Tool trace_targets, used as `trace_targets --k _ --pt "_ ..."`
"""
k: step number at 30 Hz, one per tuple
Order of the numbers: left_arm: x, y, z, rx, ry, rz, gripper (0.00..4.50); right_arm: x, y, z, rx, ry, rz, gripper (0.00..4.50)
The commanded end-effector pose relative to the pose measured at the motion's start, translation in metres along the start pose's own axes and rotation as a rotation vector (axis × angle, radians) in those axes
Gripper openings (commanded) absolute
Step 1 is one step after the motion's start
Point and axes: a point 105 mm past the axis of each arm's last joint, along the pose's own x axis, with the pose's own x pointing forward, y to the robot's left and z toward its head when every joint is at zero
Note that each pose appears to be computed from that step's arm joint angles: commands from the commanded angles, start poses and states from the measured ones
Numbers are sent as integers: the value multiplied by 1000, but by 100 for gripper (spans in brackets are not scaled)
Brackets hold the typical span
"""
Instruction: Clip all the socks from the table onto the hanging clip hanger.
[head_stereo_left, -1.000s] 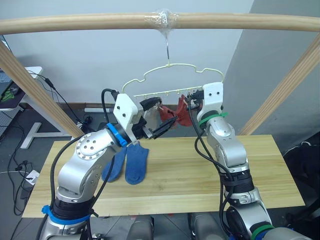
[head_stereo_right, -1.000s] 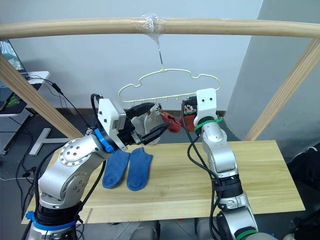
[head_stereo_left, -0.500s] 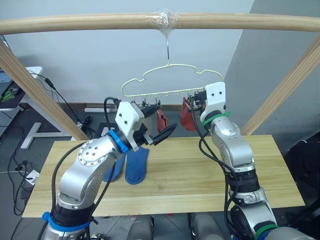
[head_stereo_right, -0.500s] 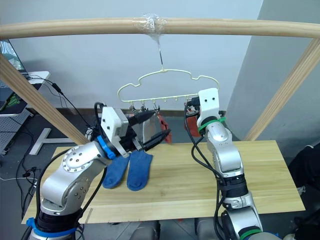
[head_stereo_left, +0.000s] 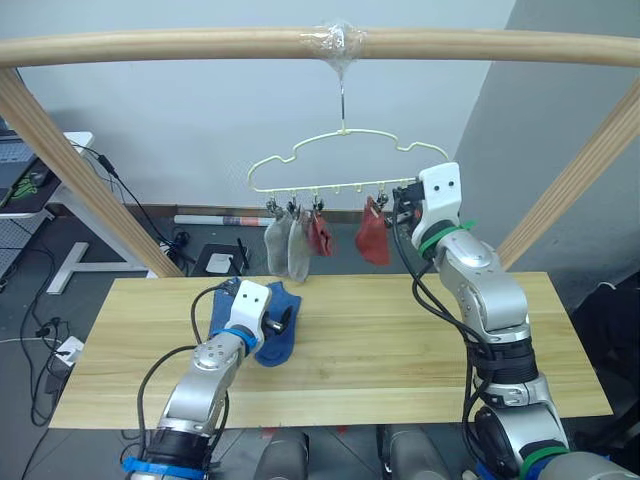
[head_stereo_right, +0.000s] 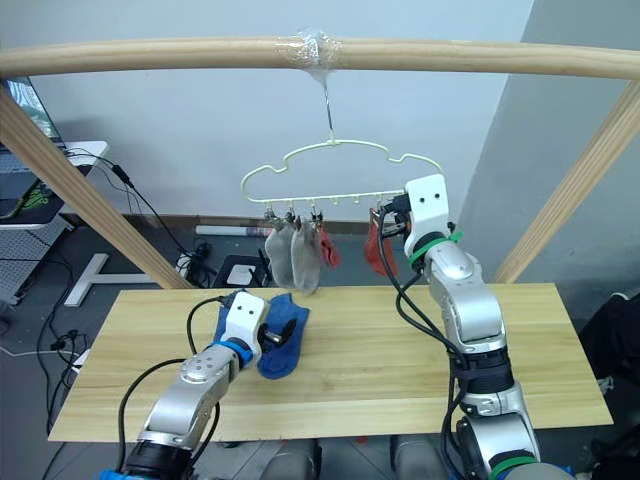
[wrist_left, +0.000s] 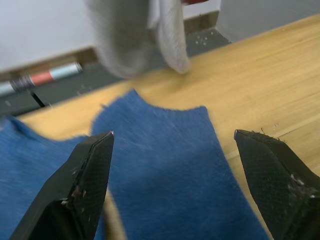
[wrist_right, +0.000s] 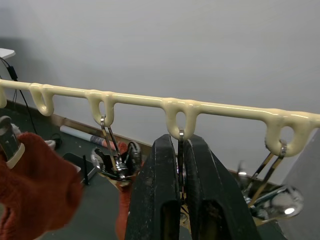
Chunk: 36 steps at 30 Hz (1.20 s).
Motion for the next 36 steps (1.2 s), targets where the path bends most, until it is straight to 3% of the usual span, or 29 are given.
trace_targets --k 1,8,15,19,22,31,36 --pt "9 0 -4 -14 11 12 398 -2 -2 10 1 -31 -6 1" --pt "25 10 -3 -40 9 102 398 -6 -6 6 -7 -14 -28 1" --pt "23 0 -32 -91 135 64 398 -7 -7 6 4 -11 -40 1" --pt "15 -5 -50 -100 202 23 291 -6 -8 7 2 -12 -42 0" --pt "13 -7 -54 -152 217 10 268 -6 -10 6 2 -7 -45 0" --pt "9 -28 -41 -37 162 -121 229 -5 -15 3 35 29 -14 0" --pt "11 -34 -15 29 45 -187 185 -3 -25 7 62 55 -2 0"
